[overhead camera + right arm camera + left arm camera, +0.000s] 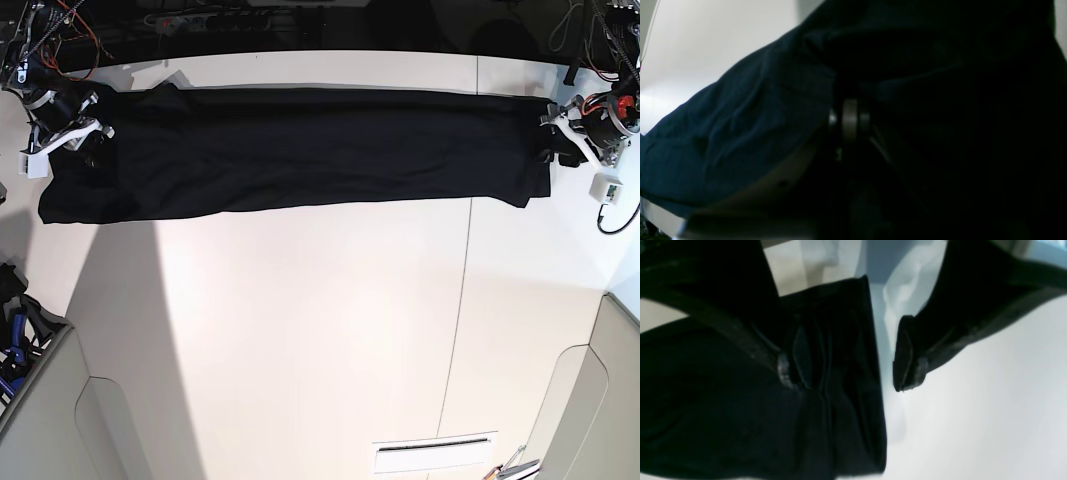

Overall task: Fold the T-shirt properly
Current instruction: 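Hold both ends of the folded strip and straighten it, then lift the strip end with the left gripper and fold it toward the right gripper, then grasp the folded bundle with the right gripper and fold it over toward the left gripper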

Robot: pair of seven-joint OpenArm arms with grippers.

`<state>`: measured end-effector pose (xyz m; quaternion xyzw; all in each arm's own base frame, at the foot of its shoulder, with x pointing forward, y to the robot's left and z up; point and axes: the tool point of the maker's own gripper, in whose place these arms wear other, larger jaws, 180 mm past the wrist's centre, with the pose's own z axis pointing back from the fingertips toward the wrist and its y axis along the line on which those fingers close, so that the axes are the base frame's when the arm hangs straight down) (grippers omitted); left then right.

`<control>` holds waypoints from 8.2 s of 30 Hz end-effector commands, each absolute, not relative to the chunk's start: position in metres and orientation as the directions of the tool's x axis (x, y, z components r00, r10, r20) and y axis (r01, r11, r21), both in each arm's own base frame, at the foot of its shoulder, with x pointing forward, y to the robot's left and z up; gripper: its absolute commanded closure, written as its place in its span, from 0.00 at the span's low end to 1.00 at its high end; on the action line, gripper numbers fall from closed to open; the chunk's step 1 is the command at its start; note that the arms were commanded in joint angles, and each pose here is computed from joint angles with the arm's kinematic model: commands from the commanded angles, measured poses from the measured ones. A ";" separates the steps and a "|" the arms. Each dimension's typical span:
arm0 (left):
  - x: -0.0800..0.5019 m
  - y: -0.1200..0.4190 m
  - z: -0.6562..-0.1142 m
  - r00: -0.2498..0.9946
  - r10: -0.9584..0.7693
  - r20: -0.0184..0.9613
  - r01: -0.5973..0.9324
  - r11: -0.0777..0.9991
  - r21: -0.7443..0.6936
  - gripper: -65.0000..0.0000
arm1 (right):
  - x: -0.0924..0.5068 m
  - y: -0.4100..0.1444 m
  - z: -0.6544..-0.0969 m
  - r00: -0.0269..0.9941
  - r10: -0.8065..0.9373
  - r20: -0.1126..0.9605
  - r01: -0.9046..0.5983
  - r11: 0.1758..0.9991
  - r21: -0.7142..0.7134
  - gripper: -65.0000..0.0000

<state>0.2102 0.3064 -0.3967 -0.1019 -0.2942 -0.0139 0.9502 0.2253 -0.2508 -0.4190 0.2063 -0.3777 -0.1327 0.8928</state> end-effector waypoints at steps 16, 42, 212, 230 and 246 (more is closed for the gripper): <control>0.207 0.293 -0.395 0.823 0.104 0.558 0.107 0.937 -0.333 0.37 | 0.231 -0.255 -0.409 0.658 -0.396 0.641 0.068 0.878 0.473 1.00; 0.240 0.278 -0.374 0.727 0.126 0.675 0.148 0.931 -0.333 1.00 | 0.235 -0.250 -0.385 0.624 -0.456 0.634 0.037 0.828 0.559 1.00; 0.220 0.155 -0.334 0.640 0.261 0.722 0.233 0.830 -0.507 0.58 | 0.331 -0.042 -0.277 0.479 0.067 0.875 -0.548 0.802 0.239 1.00; 0.218 0.082 -0.341 0.672 0.182 0.718 0.380 0.747 -0.546 0.58 | 0.286 0.056 -0.357 0.678 0.091 0.729 -0.629 0.585 0.512 1.00; 0.224 0.145 -0.336 0.648 0.256 0.717 0.249 0.819 -0.517 0.58 | 0.269 0.140 -0.280 0.600 0.014 0.800 -0.739 0.394 0.547 1.00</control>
